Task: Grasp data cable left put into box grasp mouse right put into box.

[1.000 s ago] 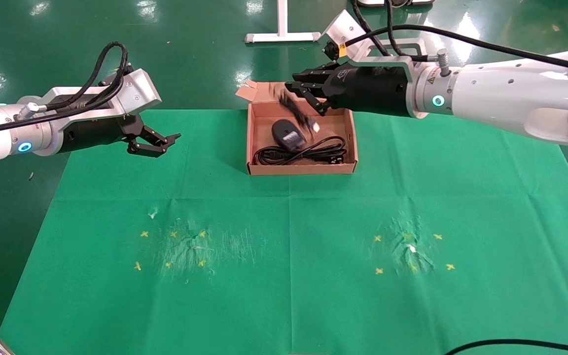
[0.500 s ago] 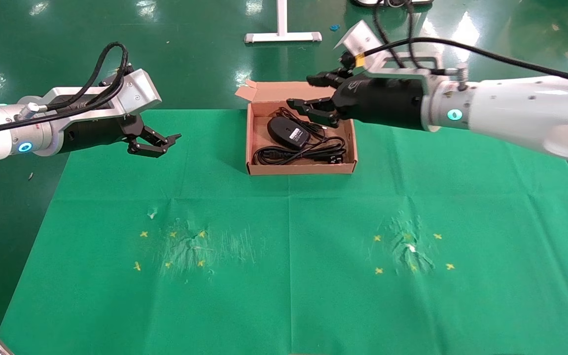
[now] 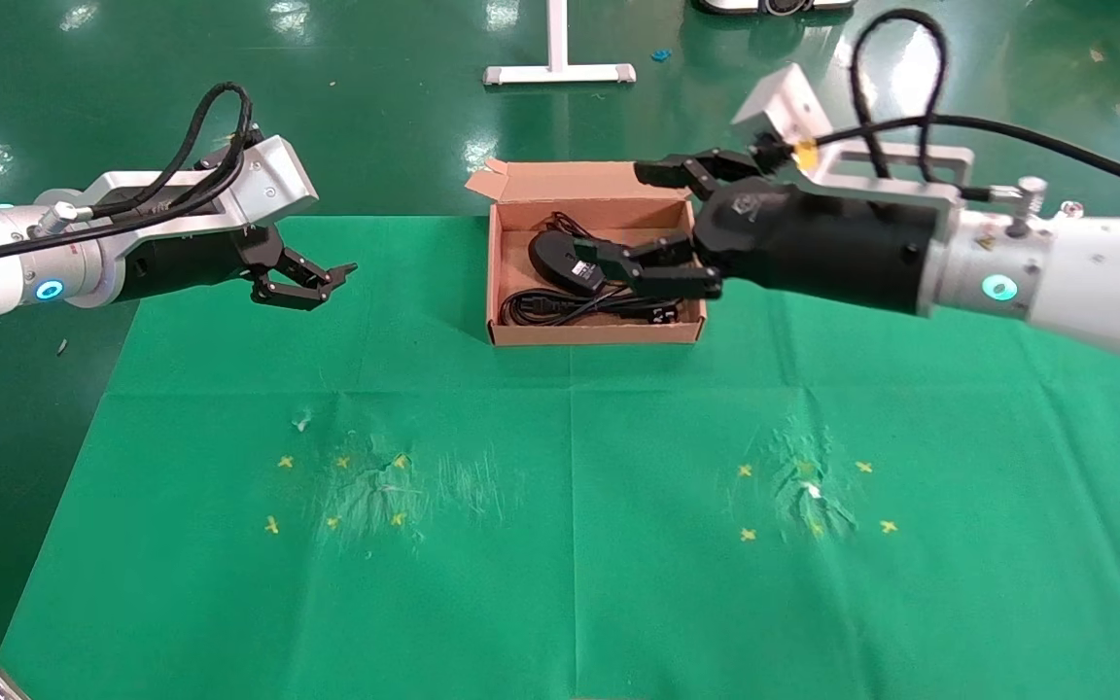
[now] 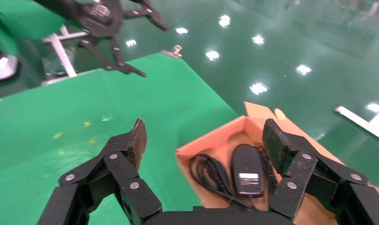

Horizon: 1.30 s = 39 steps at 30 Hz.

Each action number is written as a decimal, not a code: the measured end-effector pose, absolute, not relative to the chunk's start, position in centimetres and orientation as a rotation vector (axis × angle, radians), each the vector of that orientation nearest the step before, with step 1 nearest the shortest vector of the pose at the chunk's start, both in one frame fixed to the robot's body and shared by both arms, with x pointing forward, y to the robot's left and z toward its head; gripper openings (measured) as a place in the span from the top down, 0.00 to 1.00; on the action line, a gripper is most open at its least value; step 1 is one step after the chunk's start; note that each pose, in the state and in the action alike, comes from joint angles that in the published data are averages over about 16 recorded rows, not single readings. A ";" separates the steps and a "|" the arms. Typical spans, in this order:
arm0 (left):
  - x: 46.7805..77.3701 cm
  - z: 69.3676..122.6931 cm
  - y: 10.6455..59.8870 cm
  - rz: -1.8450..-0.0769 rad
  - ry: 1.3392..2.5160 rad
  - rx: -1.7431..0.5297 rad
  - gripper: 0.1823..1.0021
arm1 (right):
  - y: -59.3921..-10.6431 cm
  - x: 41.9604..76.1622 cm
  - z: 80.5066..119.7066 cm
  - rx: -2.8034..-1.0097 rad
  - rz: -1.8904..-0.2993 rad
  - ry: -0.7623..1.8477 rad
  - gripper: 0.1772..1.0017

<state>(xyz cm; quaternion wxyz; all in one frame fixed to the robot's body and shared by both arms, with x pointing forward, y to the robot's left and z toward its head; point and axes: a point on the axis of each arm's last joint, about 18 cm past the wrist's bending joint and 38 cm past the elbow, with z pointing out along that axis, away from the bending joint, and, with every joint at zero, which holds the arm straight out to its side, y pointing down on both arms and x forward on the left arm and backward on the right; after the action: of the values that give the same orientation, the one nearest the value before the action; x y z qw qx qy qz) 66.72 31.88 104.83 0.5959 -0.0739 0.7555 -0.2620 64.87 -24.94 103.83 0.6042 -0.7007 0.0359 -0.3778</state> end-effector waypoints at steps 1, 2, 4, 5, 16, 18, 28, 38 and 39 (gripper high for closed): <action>66.7 104.8 31.9 -0.608 1.754 -0.172 0.00 | -25.1 64.5 103.7 -1.618 -0.866 0.078 0.20; 66.7 104.8 31.9 -0.608 1.754 -0.172 0.00 | -25.3 64.1 103.5 -1.615 -0.857 0.072 0.19; 66.7 104.8 31.9 -0.608 1.754 -0.172 0.00 | -25.7 63.4 103.2 -1.608 -0.841 0.060 0.15; 66.7 104.8 31.9 -0.608 1.754 -0.172 0.00 | -25.9 63.0 103.1 -1.605 -0.833 0.053 0.13; 66.6 104.6 31.9 -0.623 1.764 -0.175 0.00 | -27.8 58.4 101.6 -1.583 -0.746 -0.025 0.02; 66.5 104.3 31.8 -0.636 1.774 -0.178 0.00 | -28.1 57.5 101.4 -1.581 -0.730 -0.041 0.01; 65.1 102.0 31.4 -0.779 1.861 -0.195 0.00 | -29.4 52.8 100.2 -1.580 -0.648 -0.129 0.00; 62.7 99.8 30.6 -0.981 1.953 -0.183 0.00 | -30.1 48.7 99.4 -1.591 -0.573 -0.208 0.00; 62.4 99.6 30.5 -1.002 1.960 -0.180 0.00 | -30.1 48.4 99.4 -1.592 -0.569 -0.213 0.00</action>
<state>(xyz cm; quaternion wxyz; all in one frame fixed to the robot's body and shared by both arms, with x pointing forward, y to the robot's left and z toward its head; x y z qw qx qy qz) 62.43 30.51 99.58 0.4496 -0.0728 0.7928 -0.4051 48.41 -30.10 99.37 0.6585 -0.7032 -0.0942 -0.2511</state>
